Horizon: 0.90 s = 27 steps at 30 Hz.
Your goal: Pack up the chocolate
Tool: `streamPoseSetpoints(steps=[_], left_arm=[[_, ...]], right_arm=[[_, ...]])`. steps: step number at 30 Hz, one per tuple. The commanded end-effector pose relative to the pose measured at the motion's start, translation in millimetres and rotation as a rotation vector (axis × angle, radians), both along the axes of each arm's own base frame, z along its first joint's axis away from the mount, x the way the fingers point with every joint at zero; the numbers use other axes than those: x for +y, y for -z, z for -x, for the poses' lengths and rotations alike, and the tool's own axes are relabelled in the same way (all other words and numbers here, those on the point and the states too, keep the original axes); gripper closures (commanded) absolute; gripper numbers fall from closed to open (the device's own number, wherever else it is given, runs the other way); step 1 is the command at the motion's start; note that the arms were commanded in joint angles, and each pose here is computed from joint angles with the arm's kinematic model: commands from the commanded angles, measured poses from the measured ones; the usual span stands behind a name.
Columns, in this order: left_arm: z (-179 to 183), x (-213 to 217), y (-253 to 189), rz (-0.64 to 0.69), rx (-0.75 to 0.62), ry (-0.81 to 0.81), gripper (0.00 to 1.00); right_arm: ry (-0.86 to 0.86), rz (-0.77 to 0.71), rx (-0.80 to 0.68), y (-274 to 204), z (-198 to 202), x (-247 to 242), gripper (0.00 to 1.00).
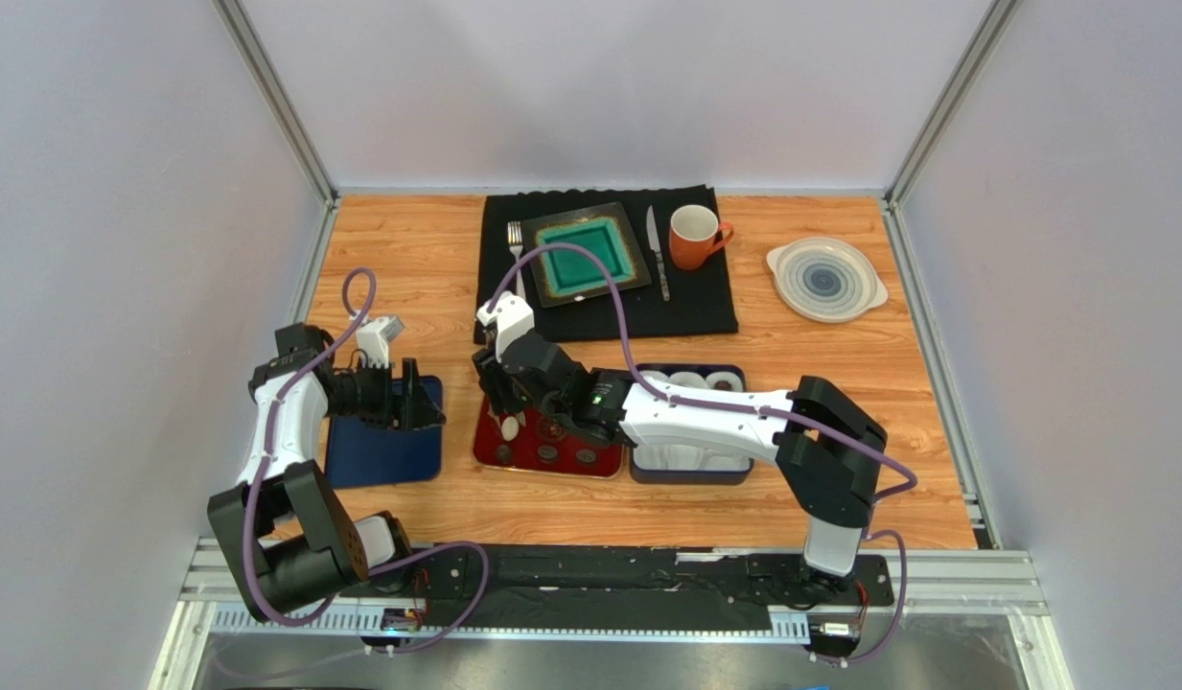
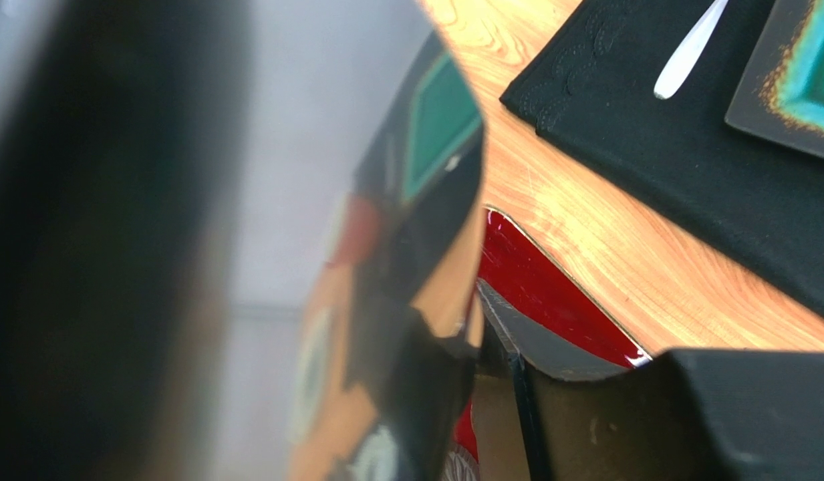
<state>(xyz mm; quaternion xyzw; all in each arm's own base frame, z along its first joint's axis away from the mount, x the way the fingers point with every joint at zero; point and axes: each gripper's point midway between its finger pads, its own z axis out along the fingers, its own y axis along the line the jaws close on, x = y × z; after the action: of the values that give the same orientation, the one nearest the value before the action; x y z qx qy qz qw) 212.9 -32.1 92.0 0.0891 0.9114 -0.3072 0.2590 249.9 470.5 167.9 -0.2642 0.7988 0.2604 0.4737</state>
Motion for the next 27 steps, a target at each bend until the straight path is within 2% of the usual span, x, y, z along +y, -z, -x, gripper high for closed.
streamPoseSetpoints(steps=[1,7,14,27], left_arm=[[-4.0,1.5,-7.4,-0.005,-0.04,0.011,0.19],[-4.2,1.8,-7.0,-0.001,-0.038,0.01,0.19],[-4.0,3.0,-6.0,0.0,-0.036,0.006,0.2],[-3.7,4.5,-7.6,-0.004,-0.045,0.005,0.2]], right_arm=[[0.023,-0.073,-0.018,-14.6,-6.8,8.8,0.53],[0.028,-0.061,0.004,-2.4,-7.8,5.9,0.55],[0.034,-0.062,0.008,-2.1,-9.9,0.9,0.63],[0.092,-0.005,-0.031,-0.3,-28.0,-26.6,0.71]])
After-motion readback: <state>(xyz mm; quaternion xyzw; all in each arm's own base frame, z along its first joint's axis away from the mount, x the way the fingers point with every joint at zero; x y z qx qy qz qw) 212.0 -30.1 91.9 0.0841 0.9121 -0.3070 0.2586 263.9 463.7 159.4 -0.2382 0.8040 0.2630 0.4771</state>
